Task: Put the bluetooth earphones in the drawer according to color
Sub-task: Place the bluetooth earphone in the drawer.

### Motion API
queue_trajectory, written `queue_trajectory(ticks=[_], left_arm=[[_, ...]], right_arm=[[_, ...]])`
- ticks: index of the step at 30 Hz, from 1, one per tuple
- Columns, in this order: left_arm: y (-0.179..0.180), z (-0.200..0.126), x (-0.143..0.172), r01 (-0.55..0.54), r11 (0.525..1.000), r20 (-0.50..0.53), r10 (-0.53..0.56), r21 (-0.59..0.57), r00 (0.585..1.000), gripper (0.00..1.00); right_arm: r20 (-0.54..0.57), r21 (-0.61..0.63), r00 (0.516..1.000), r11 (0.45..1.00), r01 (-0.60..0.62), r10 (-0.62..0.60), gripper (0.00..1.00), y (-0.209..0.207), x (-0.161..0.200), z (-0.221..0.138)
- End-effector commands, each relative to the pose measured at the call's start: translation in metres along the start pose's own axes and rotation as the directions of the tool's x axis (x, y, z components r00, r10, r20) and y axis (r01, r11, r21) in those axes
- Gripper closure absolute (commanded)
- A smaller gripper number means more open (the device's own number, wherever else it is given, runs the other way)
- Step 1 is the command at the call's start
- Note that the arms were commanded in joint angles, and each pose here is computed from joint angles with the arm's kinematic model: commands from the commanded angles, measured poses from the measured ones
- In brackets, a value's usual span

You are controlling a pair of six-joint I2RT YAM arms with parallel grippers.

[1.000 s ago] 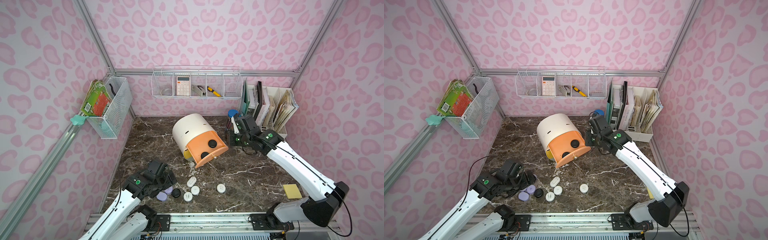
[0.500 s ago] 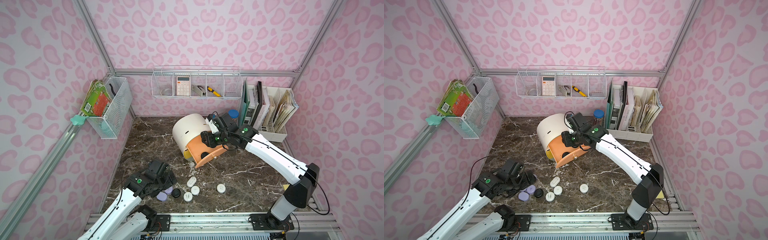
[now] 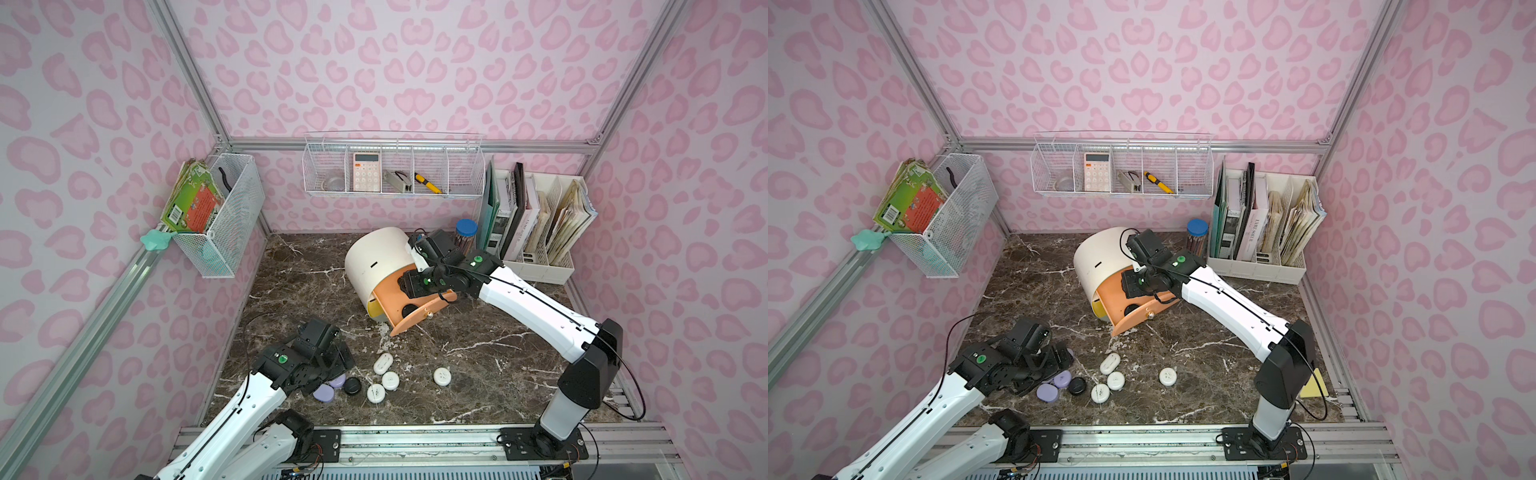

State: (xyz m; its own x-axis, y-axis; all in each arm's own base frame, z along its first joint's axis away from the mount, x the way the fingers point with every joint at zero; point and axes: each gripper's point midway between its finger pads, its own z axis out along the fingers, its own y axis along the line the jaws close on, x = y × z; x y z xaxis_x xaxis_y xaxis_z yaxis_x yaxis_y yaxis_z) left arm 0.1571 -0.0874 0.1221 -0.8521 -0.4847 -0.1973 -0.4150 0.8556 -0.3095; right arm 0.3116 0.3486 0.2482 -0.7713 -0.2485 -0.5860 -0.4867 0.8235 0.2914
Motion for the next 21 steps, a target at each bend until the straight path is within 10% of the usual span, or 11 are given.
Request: queue_trajectory(ticks=[1,21], left_arm=[[-0.001,0.003,0.004,0.005,1.0,-0.028,-0.005,-0.004,1.0,0.01],[-0.005,0.031,0.022,0.013,0.998,-0.186,-0.024,-0.059,0.982,0.17]], right_arm=[[0.009,0.01,1.0,1.0,0.006,-0.006,0.43,0.0,-0.004,-0.006],[0.14,0.038,0.98,0.988,-0.149,0.142,0.29,-0.058,0.022,-0.066]])
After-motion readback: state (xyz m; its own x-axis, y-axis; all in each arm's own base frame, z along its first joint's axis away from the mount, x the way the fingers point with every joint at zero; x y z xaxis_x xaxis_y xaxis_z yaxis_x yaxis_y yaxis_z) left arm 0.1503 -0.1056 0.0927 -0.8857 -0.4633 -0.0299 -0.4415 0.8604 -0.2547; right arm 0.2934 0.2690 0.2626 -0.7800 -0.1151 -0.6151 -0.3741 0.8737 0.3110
